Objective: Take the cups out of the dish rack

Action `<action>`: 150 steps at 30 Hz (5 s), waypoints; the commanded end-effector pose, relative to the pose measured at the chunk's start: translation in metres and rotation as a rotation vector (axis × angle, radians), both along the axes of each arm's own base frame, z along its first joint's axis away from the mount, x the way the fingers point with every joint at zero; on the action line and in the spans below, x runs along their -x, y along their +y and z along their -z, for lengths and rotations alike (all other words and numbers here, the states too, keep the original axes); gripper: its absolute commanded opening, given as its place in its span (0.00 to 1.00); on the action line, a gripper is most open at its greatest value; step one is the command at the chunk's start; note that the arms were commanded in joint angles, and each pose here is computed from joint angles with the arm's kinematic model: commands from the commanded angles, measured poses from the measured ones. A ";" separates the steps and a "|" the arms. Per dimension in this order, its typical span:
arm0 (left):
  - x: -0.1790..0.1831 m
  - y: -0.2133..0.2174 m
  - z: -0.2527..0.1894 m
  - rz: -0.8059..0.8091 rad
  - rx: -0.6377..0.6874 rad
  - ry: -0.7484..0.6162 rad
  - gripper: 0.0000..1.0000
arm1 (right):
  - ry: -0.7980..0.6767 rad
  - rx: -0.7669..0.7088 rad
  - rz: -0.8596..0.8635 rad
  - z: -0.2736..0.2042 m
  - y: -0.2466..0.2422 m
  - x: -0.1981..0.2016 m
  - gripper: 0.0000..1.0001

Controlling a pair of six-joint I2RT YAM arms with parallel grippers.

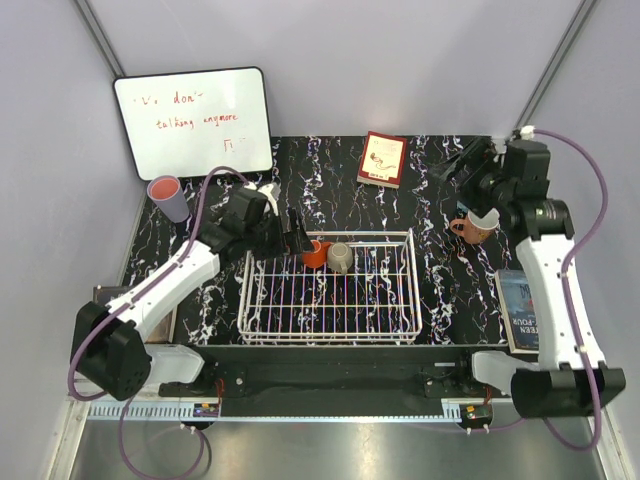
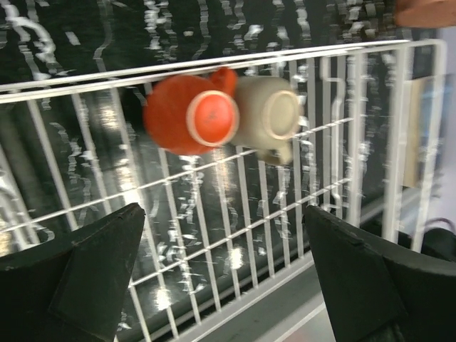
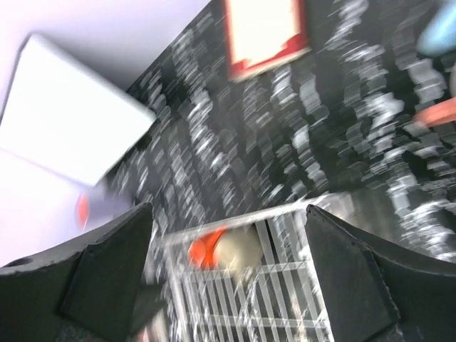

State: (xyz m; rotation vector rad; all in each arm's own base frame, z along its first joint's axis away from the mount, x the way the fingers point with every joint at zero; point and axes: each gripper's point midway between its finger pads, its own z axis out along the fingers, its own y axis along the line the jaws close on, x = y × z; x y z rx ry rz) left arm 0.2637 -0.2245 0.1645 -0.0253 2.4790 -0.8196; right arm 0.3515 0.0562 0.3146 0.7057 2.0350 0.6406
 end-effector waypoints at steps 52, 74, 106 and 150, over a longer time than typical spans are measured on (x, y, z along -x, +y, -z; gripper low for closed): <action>-0.051 -0.045 0.025 0.002 -0.233 -0.032 0.00 | -0.027 0.019 -0.565 0.047 0.127 0.118 0.92; 0.028 -0.075 -0.194 0.333 0.938 -0.321 0.00 | -0.346 -0.271 -0.889 -0.057 0.194 0.150 0.87; 0.055 -0.096 -0.220 0.459 1.112 -0.272 0.00 | -0.455 -0.337 -1.030 -0.081 0.230 0.152 0.62; -0.032 -0.062 -0.216 0.266 0.999 -0.306 0.91 | -0.426 -0.313 -1.026 -0.058 0.216 0.184 0.00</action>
